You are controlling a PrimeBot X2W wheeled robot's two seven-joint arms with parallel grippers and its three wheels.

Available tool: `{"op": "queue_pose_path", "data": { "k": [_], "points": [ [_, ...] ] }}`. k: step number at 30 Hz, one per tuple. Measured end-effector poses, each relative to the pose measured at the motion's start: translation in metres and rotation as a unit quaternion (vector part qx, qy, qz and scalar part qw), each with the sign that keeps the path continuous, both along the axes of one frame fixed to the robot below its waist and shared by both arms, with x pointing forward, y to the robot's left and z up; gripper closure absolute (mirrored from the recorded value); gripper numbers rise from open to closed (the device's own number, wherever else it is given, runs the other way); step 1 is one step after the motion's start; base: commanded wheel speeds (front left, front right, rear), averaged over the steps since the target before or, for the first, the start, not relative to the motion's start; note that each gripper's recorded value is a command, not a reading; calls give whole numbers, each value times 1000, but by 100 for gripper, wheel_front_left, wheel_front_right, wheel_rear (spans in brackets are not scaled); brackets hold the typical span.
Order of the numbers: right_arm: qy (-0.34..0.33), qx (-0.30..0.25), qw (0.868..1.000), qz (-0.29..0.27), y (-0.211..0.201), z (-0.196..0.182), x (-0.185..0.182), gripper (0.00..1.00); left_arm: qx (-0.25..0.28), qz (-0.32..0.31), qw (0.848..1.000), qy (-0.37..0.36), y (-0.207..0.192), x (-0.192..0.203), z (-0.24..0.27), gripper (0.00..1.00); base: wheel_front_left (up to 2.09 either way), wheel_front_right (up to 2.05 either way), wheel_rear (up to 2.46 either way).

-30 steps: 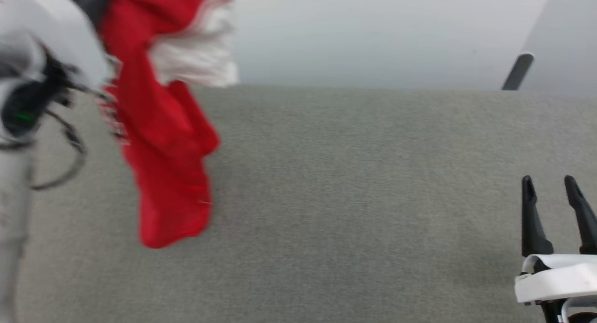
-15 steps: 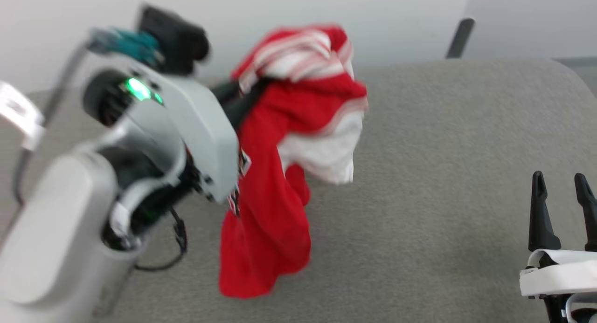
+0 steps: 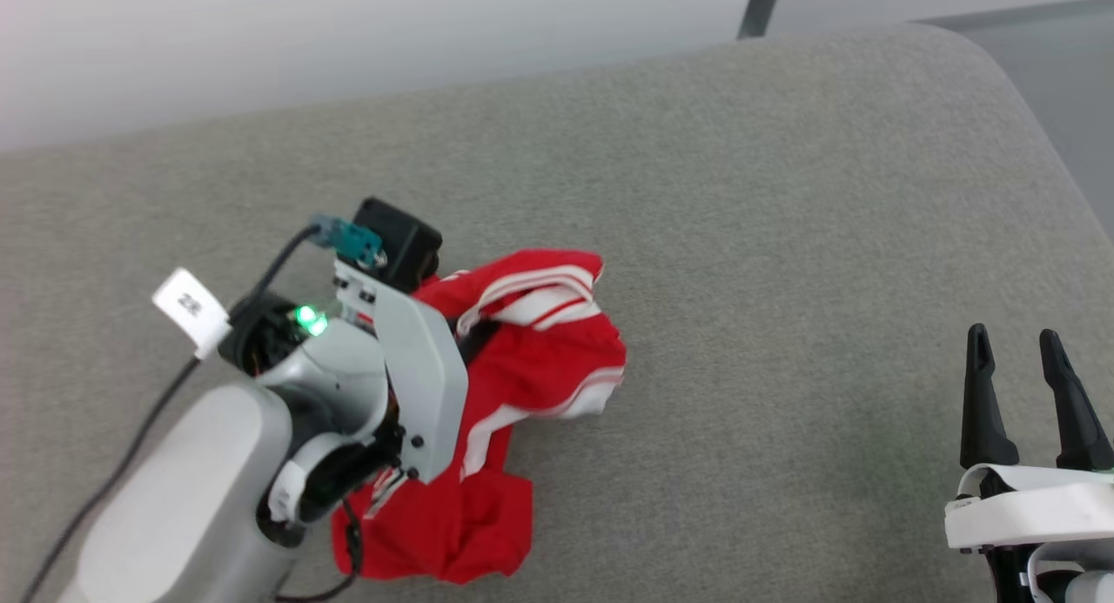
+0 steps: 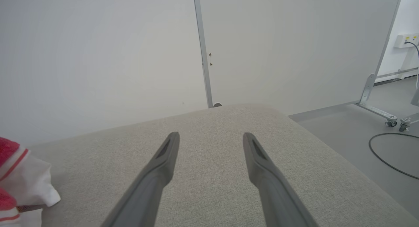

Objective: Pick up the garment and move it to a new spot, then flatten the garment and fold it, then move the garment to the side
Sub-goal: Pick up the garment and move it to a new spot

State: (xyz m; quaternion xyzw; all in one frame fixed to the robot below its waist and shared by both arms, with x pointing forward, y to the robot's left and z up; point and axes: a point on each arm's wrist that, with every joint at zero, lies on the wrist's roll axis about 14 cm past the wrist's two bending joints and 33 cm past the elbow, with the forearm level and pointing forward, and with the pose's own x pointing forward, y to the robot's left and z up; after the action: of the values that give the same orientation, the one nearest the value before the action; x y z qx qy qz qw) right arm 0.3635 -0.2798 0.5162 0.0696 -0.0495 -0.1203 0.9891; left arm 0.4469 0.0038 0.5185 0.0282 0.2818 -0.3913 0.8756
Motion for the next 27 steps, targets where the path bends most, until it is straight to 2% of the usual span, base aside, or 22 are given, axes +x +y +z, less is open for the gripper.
{"op": "queue_pose_path", "data": {
  "k": [6, 7, 8, 9, 10, 11, 12, 13, 14, 22, 27],
  "points": [
    [10, 1, 1000, -9, -5, -8, -3, 0, 22, -21, 999, 45, -8, -8, -38, 100, 0, 0, 0],
    [11, 2, 1000, -9, -4, -9, -3, 0, 24, -25, 998, 47, -9, -9, -40, 93, 0, 0, 0],
    [10, 3, 1000, -8, -4, -9, -3, 0, 25, -28, 998, 49, -10, -10, -41, 84, 0, 0, 0],
    [9, 3, 1000, -6, -3, -8, -3, 0, 27, -34, 998, 47, -11, -12, -41, 69, 0, 0, 0],
    [8, 3, 1000, -3, -1, -7, -2, 0, 24, -36, 998, 43, -12, -13, -38, 59, 0, 0, 0],
    [6, 2, 1000, -1, 0, -6, -2, 0, 19, -38, 998, 39, -14, -13, -33, 51, 0, 0, 0],
    [4, 1, 1000, 2, 2, -5, -2, 0, 16, -39, 999, 35, -14, -13, -29, 20, 0, 0, 0],
    [3, 1, 1000, 5, 4, -3, -1, 0, 17, -39, 999, 29, -14, -14, -25, 5, 0, 0, 0],
    [1, 1, 1000, 9, 6, -1, -1, 0, 17, -38, 999, 25, -12, -14, -21, 0, 0, 0, 0],
    [-11, -9, 999, 47, 30, 15, -2, 0, -24, 8, 999, -35, 6, -17, 22, 0, 0, 0, 0],
    [-19, -12, 997, 77, 48, 25, -3, 0, -66, 64, 991, -96, 34, -18, 49, 0, 0, 0, 0]
  ]
}}
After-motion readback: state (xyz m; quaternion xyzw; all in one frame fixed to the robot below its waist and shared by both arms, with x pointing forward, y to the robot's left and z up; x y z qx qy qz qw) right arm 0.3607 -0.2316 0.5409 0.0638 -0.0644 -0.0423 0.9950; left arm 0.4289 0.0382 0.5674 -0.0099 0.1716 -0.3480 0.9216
